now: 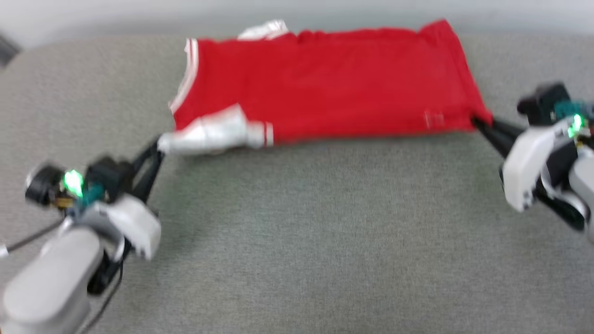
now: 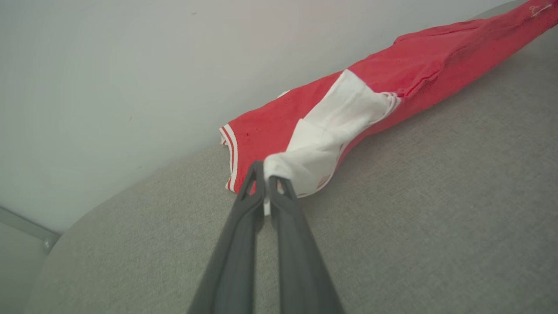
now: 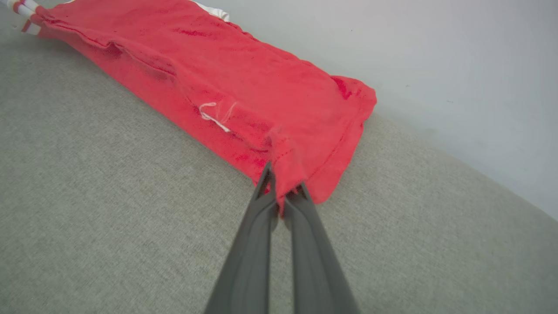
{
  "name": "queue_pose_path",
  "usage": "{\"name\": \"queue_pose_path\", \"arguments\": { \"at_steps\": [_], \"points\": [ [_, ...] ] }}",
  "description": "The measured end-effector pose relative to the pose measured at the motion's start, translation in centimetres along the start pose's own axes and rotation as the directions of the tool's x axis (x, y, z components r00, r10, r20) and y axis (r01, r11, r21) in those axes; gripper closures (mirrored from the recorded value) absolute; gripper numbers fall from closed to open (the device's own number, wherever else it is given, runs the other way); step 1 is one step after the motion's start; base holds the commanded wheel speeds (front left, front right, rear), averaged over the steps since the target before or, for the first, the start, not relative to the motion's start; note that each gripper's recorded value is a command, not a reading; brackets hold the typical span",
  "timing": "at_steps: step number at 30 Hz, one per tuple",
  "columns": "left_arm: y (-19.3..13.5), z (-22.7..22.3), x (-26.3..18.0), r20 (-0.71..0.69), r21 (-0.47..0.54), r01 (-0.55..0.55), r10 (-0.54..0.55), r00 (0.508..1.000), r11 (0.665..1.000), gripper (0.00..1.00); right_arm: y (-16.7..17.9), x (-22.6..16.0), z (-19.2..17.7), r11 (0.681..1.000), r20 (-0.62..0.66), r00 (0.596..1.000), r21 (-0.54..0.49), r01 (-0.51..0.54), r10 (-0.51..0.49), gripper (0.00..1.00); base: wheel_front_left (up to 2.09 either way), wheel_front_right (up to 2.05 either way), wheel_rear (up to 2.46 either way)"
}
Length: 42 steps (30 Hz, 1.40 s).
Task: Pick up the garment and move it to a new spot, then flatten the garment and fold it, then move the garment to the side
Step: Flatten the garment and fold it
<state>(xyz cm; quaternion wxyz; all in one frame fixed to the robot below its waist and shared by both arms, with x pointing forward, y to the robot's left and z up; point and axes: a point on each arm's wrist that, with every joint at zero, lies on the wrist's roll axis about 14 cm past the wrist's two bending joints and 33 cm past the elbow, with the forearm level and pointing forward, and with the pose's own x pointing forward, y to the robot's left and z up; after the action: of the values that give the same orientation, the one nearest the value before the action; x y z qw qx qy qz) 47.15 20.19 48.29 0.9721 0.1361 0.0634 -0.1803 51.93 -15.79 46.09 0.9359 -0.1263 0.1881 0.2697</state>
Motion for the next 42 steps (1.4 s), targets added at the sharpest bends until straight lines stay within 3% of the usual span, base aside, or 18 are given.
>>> {"name": "queue_pose_path", "arguments": {
  "at_steps": [14, 25, 33, 42],
  "points": [
    [-7.4, -6.2, -13.1, -0.252, -0.126, 0.064, -0.095, 0.963, 0.99, 1.0, 4.3, -9.3, -7.7, 0.994, -0.164, 0.984, 0.093, -0.054, 0.069, 1.0, 0.0, 0.0, 0.0],
    [-12.6, -9.0, -20.3, -0.365, -0.237, 0.094, -0.178, 0.914, 0.967, 1.0, 7.2, -16.0, -12.4, 0.981, -0.264, 0.96, 0.186, -0.047, 0.096, 1.0, 0.0, 0.0, 0.0],
    [-13.7, -10.1, -22.1, -0.41, -0.257, 0.105, -0.206, 0.888, 0.961, 1.0, 8.1, -18.3, -14.7, 0.967, -0.305, 0.948, 0.254, -0.012, 0.092, 1.0, 0.0, 0.0, 0.0],
    [-10.7, -8.0, -19.0, -0.338, -0.154, 0.11, -0.157, 0.928, 0.982, 1.0, 8.0, -17.1, -13.0, 0.957, -0.239, 0.969, 0.289, 0.004, 0.068, 1.0, 0.0, 0.0, 0.0]
  ]
}}
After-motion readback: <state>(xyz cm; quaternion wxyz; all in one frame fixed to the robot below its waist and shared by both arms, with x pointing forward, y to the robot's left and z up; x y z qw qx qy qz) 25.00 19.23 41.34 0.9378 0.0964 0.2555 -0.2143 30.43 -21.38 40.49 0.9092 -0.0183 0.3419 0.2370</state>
